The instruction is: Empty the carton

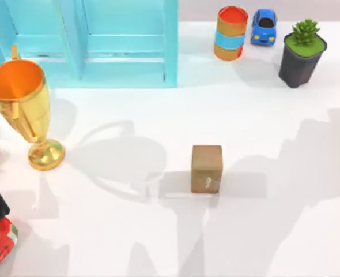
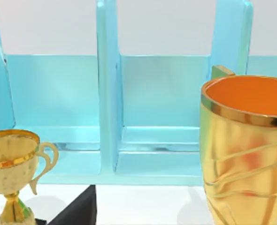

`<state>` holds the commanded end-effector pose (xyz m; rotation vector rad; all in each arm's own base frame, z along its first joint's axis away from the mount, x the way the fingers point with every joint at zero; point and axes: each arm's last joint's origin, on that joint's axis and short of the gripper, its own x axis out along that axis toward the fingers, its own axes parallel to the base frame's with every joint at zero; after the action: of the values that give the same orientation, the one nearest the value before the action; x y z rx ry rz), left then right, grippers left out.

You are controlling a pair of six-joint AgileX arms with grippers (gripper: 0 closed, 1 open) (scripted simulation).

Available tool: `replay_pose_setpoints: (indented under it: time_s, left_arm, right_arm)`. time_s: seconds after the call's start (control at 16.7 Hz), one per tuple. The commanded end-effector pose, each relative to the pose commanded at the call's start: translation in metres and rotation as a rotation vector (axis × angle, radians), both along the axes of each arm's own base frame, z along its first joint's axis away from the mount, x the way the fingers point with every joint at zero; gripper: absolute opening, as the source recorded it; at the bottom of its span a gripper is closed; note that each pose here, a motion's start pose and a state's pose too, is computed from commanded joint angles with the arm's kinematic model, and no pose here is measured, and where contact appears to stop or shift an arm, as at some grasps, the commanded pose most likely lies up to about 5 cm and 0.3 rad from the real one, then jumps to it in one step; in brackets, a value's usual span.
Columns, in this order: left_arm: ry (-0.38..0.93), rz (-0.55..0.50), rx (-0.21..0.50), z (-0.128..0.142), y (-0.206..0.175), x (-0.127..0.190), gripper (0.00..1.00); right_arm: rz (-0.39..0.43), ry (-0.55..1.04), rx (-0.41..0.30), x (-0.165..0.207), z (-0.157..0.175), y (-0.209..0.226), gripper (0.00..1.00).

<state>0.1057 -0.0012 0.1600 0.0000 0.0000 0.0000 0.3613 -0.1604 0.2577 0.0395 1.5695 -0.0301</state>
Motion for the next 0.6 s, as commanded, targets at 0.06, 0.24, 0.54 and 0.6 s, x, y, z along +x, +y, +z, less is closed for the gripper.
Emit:
replay_pose_setpoints:
  time_s: [0.06,0.24,0.54,0.6]
  left_arm:
    - [0.000,0.000,0.000,0.000,0.000,0.000,1.00]
    - [0.000,0.000,0.000,0.000,0.000,0.000,1.00]
    - [0.000,0.000,0.000,0.000,0.000,0.000,1.00]
    - [0.000,0.000,0.000,0.000,0.000,0.000,1.00]
  right_arm:
    - [0.000,-0.001,0.000,-0.004,0.001,-0.006,1.00]
    - [0.000,-0.002,0.000,-0.006,0.001,-0.009,1.00]
    - [0.000,-0.002,-0.001,0.001,-0.009,-0.013,1.00]
    - [0.000,-0.003,-0.001,0.005,-0.017,-0.015,1.00]
